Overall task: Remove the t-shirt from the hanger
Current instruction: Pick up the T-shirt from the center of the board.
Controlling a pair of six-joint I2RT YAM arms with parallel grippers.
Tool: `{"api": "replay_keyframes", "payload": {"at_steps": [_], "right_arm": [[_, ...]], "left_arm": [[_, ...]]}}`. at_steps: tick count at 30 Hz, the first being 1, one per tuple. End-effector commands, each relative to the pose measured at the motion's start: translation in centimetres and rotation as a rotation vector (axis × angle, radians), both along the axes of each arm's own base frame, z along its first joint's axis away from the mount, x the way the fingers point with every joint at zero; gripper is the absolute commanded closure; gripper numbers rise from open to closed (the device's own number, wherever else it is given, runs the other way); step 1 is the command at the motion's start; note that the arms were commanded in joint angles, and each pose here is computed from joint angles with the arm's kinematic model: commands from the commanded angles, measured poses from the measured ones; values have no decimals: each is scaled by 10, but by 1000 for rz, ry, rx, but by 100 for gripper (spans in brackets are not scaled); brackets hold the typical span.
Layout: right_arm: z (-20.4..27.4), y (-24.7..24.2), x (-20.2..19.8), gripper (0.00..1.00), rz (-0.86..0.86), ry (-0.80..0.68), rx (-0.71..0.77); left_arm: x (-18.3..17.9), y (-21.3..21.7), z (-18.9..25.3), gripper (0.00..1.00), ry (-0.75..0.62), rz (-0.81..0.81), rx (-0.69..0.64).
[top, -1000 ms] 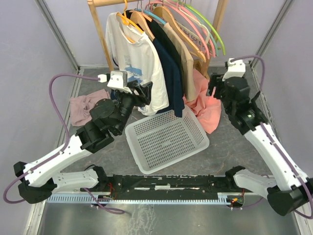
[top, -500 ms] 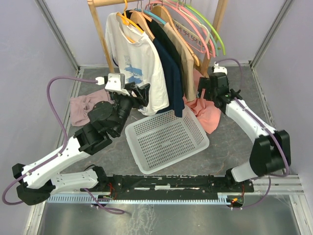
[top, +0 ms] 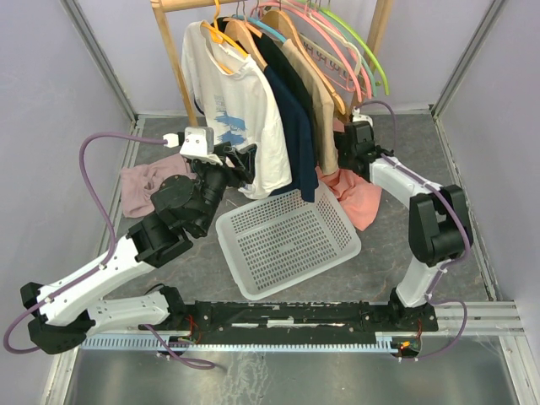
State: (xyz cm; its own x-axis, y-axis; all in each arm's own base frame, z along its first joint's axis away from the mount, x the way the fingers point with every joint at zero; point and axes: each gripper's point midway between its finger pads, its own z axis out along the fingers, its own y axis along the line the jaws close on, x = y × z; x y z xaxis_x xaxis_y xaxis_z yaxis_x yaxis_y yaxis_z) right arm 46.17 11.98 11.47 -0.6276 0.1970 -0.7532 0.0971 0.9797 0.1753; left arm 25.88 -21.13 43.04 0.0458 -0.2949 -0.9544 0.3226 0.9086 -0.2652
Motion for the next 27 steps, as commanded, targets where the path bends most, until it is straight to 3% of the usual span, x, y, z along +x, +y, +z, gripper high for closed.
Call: {"api": "replay_keyframes", "payload": {"at_steps": [1,9,15,19,25,27], "right_arm": [[17,12,31,0,-9,-76,43],[-10,12,39,1,-21,-9,20],[-25,10,33,18,-29,43,4],[-28,5,27,41,-39,49,-7],[-15,-6,17,97,-67,27,-40],[-7,-12,12,99,-84,11,-50]], "left_arm": [[0,8,10,32,-26,31,-18],[1,11,8,33,-24,44,-15],[0,12,7,33,-23,43,-19],[0,13,7,32,-22,42,-22],[0,11,7,33,-21,38,-23],[0,11,6,32,-20,38,-17]]}}
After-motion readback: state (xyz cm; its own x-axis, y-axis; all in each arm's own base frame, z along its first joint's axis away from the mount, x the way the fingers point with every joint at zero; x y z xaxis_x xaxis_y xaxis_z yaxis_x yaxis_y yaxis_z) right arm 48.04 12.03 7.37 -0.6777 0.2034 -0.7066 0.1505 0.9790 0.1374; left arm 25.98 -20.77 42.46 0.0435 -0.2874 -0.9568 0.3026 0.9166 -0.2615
